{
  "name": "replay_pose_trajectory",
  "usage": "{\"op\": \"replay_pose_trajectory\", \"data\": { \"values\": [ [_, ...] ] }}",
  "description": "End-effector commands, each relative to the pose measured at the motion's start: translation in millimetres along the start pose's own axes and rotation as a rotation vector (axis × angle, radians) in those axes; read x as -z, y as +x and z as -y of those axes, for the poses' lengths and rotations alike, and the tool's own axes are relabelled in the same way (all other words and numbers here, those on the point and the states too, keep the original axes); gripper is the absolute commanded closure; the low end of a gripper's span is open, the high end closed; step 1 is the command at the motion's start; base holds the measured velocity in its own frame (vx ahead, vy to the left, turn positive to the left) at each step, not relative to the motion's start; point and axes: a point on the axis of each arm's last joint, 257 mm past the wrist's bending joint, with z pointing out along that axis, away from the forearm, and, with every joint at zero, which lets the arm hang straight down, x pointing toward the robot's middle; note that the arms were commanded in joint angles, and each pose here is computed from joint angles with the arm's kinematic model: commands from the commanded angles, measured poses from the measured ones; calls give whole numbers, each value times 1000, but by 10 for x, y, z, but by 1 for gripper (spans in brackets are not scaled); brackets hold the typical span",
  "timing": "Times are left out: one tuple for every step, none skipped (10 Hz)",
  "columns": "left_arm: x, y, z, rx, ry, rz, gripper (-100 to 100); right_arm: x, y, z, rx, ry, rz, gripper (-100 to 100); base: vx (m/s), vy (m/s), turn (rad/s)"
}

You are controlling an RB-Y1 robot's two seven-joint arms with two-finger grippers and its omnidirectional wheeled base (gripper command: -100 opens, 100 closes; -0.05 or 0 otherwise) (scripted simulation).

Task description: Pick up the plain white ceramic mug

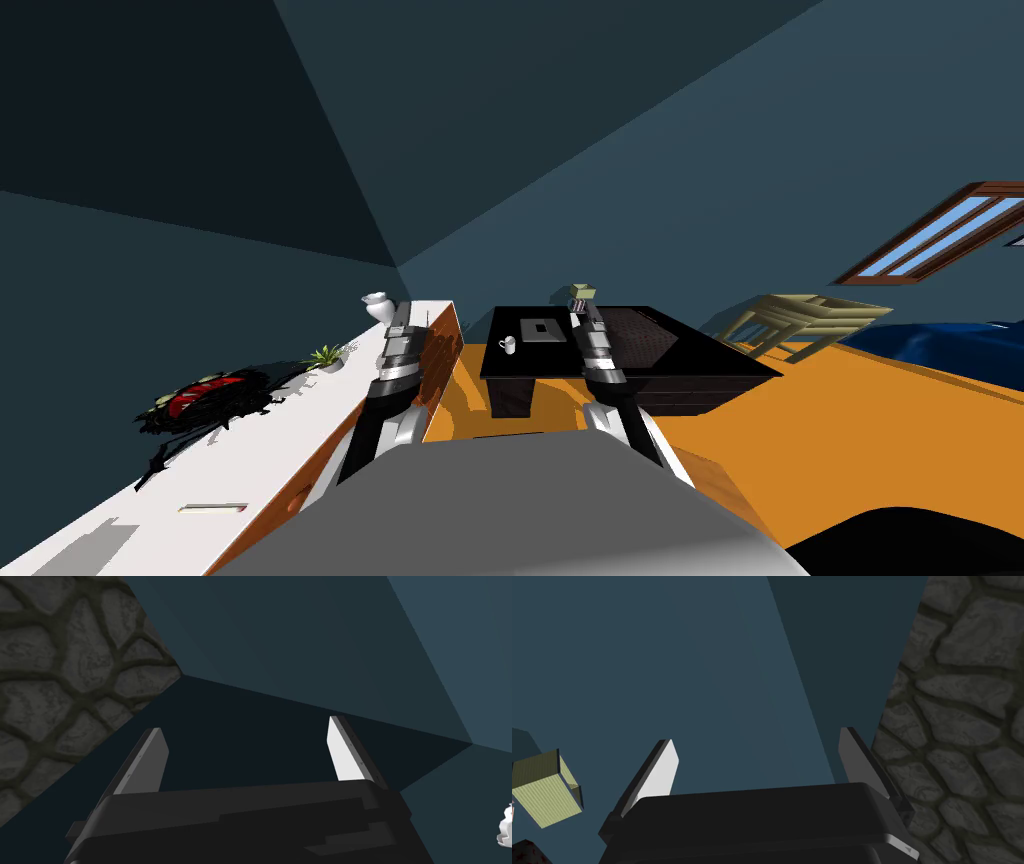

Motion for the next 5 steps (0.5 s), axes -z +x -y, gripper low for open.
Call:
{"op": "replay_pose_trajectory", "data": {
  "values": [
    [0,0,0,0,0,0,0,21,56,124,62,23,-35,-100,-7,46,45],
    [0,0,0,0,0,0,0,37,86,205,101,37,-54,-100,-13,76,35],
    [0,0,0,0,0,0,0,57,118,303,147,54,-75,-100,-29,88,31],
    [0,0,0,0,0,0,0,82,150,417,200,72,-98,-100,-28,114,48],
    [0,1,0,0,0,0,0,114,182,545,257,91,-124,-100,-21,107,55]
  ]
}}
